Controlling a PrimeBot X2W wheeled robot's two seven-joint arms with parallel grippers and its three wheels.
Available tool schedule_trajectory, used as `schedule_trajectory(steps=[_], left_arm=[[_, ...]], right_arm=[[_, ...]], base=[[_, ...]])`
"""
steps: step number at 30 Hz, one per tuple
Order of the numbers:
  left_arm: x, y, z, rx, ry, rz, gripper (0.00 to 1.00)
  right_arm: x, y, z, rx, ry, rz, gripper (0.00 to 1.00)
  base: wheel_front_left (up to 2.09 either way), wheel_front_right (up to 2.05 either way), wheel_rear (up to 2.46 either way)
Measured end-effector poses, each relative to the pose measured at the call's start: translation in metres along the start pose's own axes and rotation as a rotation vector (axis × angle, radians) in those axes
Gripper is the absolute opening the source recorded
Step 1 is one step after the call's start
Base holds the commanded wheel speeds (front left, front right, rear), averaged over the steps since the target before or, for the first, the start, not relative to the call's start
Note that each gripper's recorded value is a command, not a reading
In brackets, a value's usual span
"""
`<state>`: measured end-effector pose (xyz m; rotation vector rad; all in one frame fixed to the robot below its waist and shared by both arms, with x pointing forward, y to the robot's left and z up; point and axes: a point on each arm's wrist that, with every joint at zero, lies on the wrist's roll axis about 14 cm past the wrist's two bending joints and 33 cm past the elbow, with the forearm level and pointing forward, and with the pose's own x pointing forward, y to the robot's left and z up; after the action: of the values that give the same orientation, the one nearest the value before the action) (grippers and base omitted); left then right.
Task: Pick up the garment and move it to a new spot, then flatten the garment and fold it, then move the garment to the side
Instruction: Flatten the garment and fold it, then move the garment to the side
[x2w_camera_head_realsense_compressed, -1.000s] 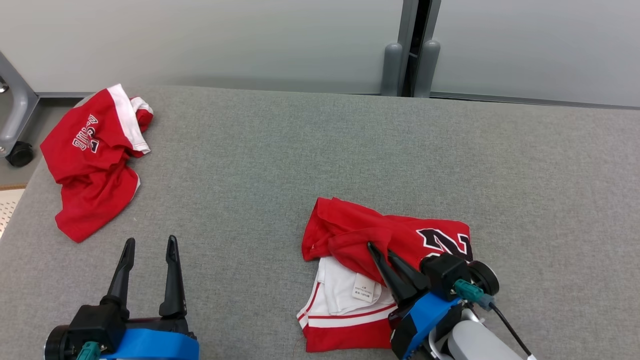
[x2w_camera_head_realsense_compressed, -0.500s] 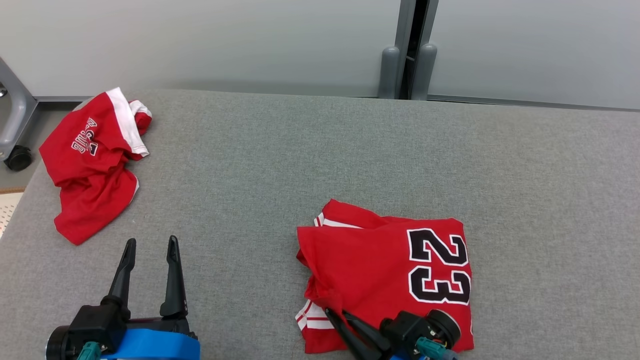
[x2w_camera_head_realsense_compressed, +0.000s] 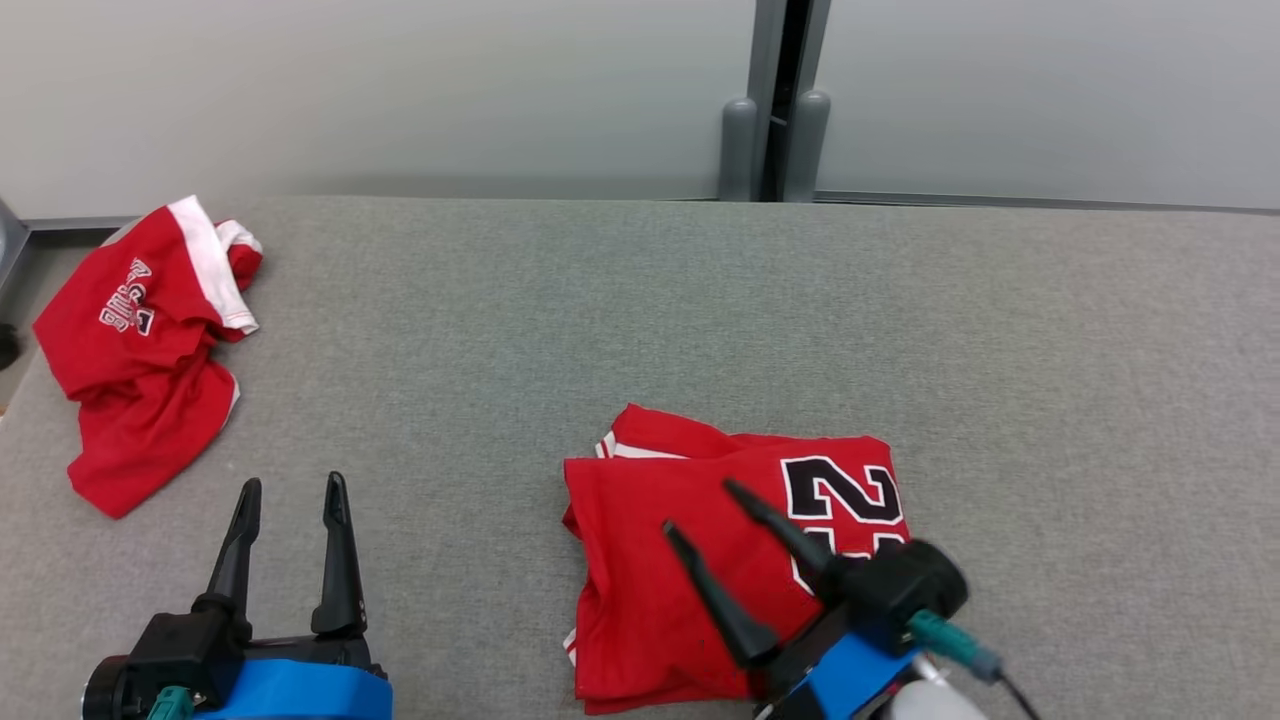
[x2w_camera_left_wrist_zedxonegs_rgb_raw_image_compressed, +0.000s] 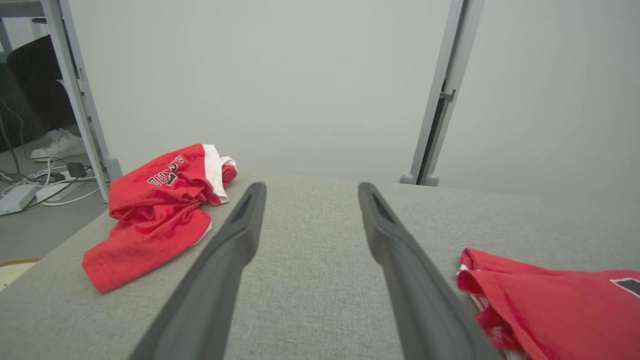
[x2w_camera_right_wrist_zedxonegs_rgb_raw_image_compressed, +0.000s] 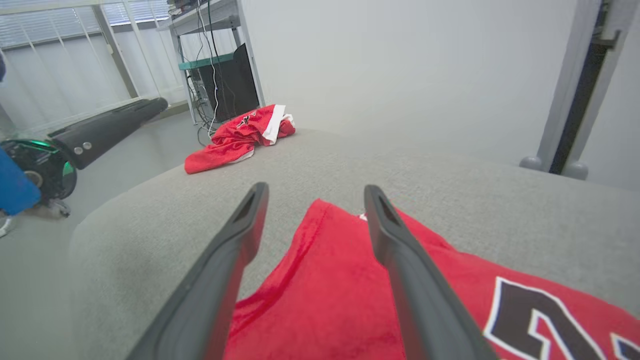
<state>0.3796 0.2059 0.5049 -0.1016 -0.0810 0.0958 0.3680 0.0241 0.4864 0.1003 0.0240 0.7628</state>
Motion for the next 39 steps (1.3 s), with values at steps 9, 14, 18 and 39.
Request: schedule_trajectory(steps=[9,14,18,39], left_arm=[[0.008,-0.024,0.003,0.007,-0.014,-0.073,1.00],[0.012,-0.037,0.008,0.010,-0.031,-0.112,1.00],[0.011,-0.044,0.012,0.019,-0.042,-0.136,1.00],[-0.012,-0.036,0.003,0.051,-0.009,-0.124,1.00]], right_arm=[[-0.048,-0.093,0.048,-0.085,-0.139,-0.336,1.00],[-0.085,-0.124,0.062,-0.111,-0.178,-0.492,1.00],[-0.112,-0.136,0.063,-0.115,-0.185,-0.581,1.00],[-0.140,-0.131,0.030,-0.040,-0.114,-0.660,1.00]], base=[[0.00,0.00,0.00],[0.00,0.00,0.00],[0.00,0.00,0.00],[0.00,0.00,0.00]])
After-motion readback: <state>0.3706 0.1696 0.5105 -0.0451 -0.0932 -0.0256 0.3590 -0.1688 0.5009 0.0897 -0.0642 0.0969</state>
